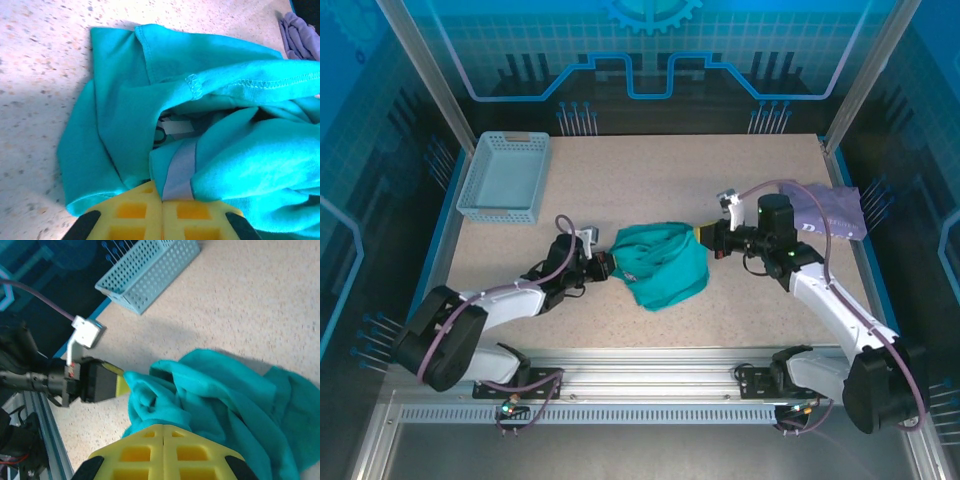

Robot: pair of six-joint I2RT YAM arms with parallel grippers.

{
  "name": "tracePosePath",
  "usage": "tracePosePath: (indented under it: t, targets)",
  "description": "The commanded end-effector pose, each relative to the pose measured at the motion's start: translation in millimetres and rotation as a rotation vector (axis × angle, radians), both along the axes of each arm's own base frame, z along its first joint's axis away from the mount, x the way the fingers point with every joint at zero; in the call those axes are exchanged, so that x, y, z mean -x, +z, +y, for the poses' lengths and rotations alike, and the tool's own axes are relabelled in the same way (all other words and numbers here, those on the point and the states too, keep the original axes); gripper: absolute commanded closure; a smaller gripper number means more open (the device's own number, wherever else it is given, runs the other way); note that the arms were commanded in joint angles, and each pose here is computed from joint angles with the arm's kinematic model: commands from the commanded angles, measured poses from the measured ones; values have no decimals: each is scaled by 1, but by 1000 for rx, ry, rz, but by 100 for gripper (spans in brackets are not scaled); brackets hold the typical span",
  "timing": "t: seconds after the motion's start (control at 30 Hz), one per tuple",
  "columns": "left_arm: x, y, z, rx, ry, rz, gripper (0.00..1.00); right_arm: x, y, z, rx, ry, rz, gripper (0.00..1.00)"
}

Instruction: Fold the inside-out t-shirt

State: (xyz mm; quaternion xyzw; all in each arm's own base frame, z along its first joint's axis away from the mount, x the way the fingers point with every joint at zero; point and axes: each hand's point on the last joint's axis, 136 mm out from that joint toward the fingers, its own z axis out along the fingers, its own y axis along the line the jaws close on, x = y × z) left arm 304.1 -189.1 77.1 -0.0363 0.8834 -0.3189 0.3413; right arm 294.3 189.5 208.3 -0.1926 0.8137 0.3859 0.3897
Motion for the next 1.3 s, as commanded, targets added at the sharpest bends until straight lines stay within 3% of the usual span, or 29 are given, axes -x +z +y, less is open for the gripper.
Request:
tracePosePath:
  t: [0.0, 0.1, 0.23, 0.63, 0.73, 0.9, 1.0, 1.1, 1.17, 1.27]
  targets:
    - [8, 10, 4, -136, -40, -73, 73, 5, -5, -7, 10, -15, -5, 100]
    - [12, 27, -6, -211, -82, -137, 55, 8, -6, -6, 6, -12, 1, 100]
    - [13, 44, -22, -254, -126, -184, 45, 9, -4, -5, 6, -4, -1, 100]
    - [-16, 44, -63, -337, -221, -161, 44, 10, -3, -1, 12, 9, -9, 100]
    - [-22, 35, -72, -353, -250, -130, 52, 9, 4, -2, 20, 3, -28, 100]
    - [-34, 39, -78, -357, -251, -122, 98, -4, 50, -2, -15, -24, -122, 100]
    - [-51, 76, -67, -274, -182, -171, 100, -10, 108, 6, -98, 3, -220, 100]
    - [-67, 130, -40, -82, -82, -225, 100, -1, 155, 6, -115, 44, -325, 100]
    - [-72, 157, -10, 50, 6, -249, 100, 7, 163, -6, -74, 15, -375, 100]
    - [-69, 179, 24, 178, 96, -275, 100, 5, 142, -22, -38, -48, -374, 100]
